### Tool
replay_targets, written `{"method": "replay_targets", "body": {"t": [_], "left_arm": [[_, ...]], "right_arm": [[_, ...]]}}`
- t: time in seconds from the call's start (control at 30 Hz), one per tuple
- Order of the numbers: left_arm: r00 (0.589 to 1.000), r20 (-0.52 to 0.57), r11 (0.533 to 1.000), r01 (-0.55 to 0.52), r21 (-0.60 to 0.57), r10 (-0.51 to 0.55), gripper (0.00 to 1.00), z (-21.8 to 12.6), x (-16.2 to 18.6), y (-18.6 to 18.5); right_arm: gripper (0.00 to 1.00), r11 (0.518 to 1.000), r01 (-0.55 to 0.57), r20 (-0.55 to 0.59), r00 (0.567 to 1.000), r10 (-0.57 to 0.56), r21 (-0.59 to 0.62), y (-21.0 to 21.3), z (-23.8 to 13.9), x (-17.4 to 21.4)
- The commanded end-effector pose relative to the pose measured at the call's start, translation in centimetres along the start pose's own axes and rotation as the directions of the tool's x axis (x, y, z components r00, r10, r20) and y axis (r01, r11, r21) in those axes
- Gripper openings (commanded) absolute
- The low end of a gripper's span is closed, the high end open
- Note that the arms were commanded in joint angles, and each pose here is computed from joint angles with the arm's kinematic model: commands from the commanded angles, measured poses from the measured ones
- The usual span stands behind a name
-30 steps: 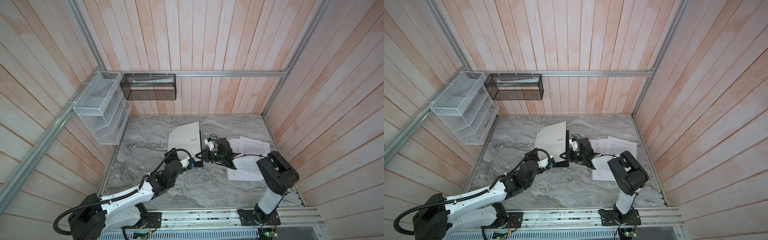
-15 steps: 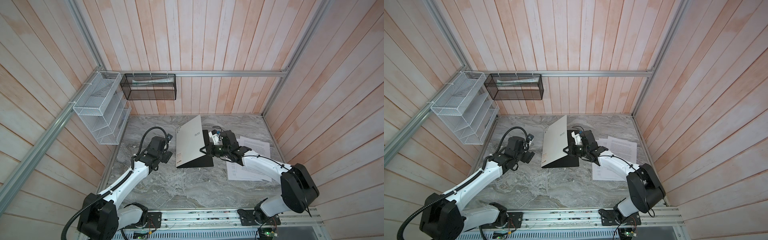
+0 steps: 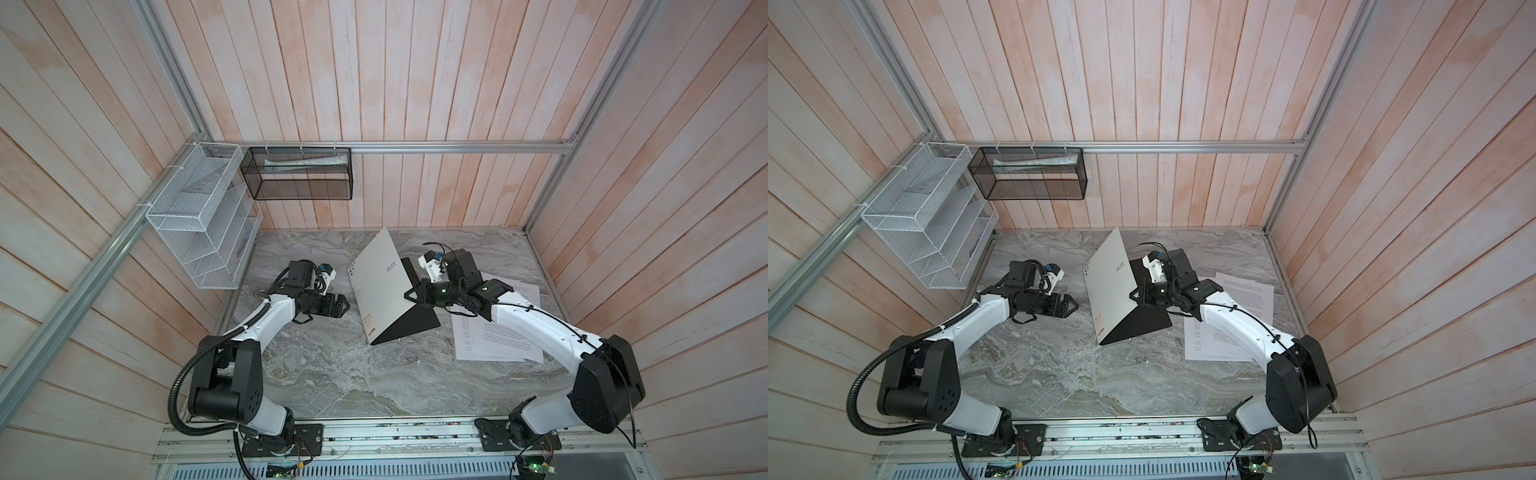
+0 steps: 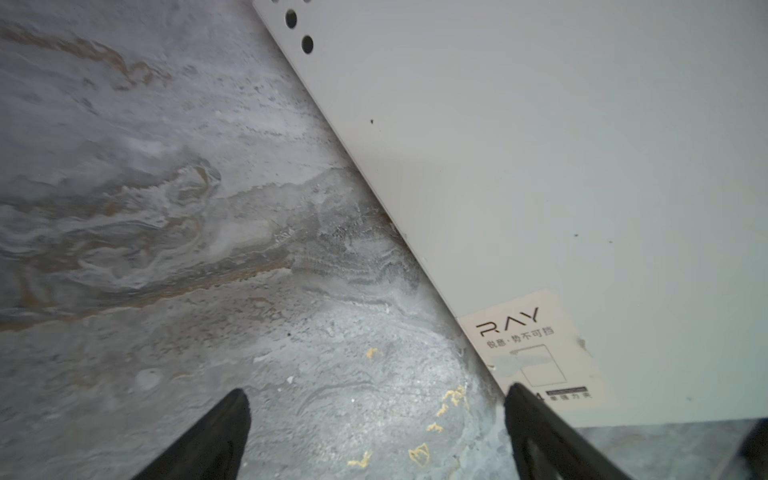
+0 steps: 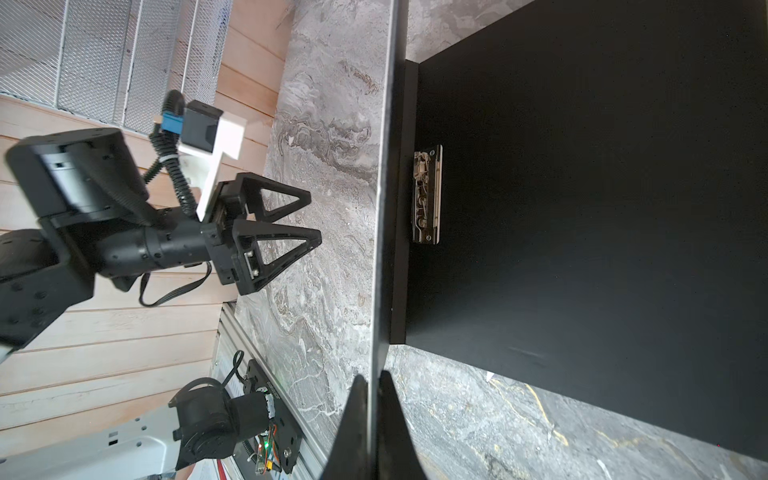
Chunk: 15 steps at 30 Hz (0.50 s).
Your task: Put the files into the folder
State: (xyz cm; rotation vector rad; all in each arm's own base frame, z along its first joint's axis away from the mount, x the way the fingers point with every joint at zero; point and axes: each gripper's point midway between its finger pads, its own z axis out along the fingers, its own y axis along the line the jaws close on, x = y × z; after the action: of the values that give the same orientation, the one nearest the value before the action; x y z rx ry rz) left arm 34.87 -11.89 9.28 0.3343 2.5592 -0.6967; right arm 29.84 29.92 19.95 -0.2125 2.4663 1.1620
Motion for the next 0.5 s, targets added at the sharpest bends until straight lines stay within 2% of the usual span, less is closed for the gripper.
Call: {"method": "replay_targets", "body": {"t": [0.0, 0.2, 0.47], "left_arm": [[0.997, 0.018, 0.973, 0.064, 0.223, -0.07, 1.0, 0.2, -0.1, -2.6], [0.991, -0.014, 0.923, 0.132, 0.36, -0.136, 1.0, 1.8, 0.1, -3.6], [0.98, -0.043, 0.892, 0.197, 0.407, -0.196, 1.0, 4.2, -0.3, -2.9]], "right_arm": [[0.0, 0.999, 0.025, 0.033, 0.999, -0.024, -0.022, 1.1, -0.3, -0.1], [0.0, 1.0, 0.015, 0.063, 0.998, -0.014, -0.013, 1.1, -0.1, -0.5], [0.0, 1.0, 0.008, 0.088, 0.996, -0.007, -0.007, 1.4, -0.6, -0.9]]}}
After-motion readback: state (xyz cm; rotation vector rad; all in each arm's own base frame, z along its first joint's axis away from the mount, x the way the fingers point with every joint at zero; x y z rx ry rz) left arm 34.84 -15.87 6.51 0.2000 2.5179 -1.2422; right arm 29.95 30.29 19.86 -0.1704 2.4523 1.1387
